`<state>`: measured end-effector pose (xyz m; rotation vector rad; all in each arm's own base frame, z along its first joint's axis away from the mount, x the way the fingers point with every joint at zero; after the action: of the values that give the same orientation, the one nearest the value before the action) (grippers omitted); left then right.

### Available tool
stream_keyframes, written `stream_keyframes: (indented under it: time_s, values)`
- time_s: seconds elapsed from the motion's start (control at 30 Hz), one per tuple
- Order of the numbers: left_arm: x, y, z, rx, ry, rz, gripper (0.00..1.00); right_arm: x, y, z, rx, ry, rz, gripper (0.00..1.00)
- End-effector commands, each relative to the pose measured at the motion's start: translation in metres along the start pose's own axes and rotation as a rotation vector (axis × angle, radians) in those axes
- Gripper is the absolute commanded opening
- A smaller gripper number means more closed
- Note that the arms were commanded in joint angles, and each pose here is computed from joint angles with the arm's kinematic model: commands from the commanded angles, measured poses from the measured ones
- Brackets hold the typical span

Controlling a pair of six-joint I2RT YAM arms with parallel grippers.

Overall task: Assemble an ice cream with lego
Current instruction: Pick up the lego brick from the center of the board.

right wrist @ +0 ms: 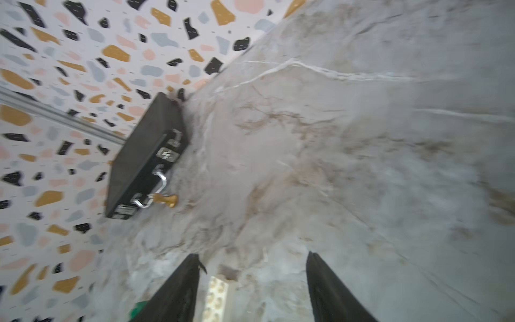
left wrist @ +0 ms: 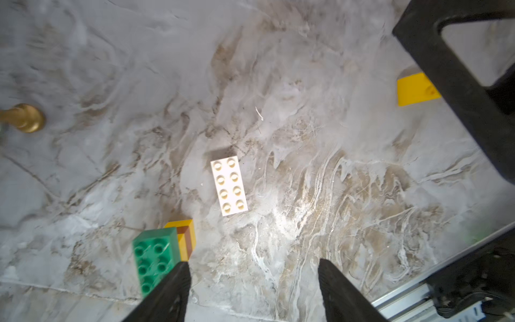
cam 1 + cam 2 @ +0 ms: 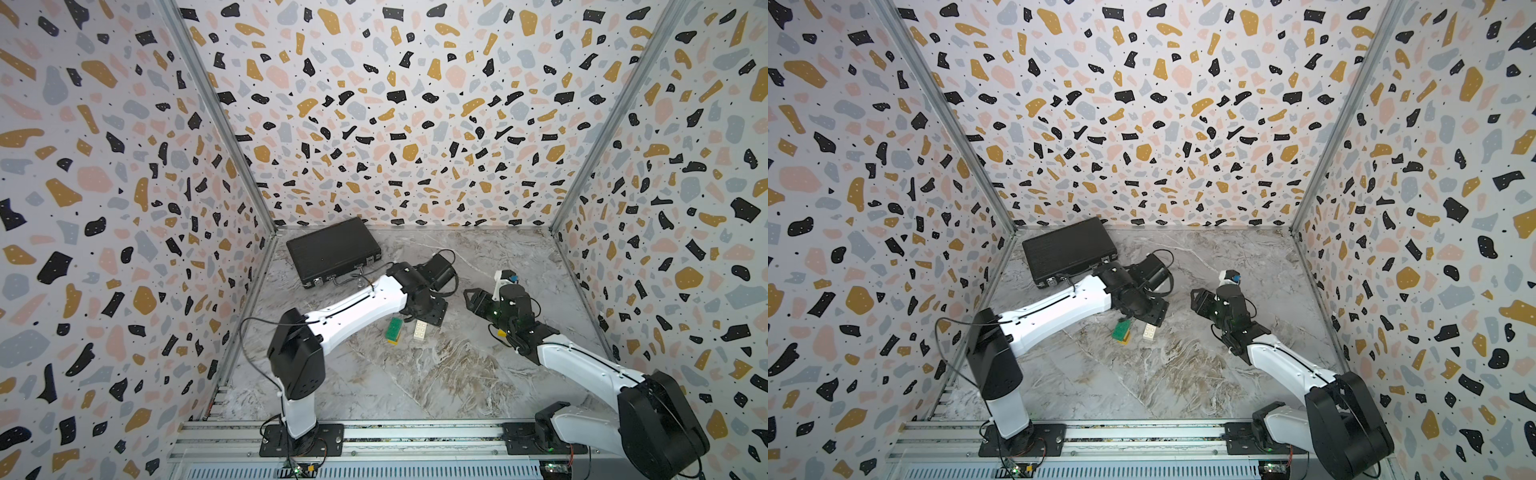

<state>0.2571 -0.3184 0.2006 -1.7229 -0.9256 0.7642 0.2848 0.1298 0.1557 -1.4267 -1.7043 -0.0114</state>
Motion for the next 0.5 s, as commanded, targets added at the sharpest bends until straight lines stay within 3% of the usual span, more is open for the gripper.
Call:
stream_keyframes:
  time_s: [0.0,0.47]
  values:
    - [0.010,0.027,0.010,0.127,-0.014,-0.108,0.71,-0.028,-0.002,0.004,-0.074,-0.052,0.146,0.59]
    - [0.017,0.103,0.005,0.238,-0.116,-0.109,0.63,-0.021,0.009,0.010,-0.033,-0.060,0.079,0.55]
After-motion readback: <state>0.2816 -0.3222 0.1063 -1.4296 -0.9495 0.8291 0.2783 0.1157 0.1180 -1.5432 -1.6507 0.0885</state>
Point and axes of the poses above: each gripper's point midway between its finger pads, its own y axis out along the fingers, its own x axis along the line the jaws close on, z = x × y, the point moved 6 cm from there along -y, back along the fingers, and after that the axes turned 4 degrees about y, right-handed, at the moved point
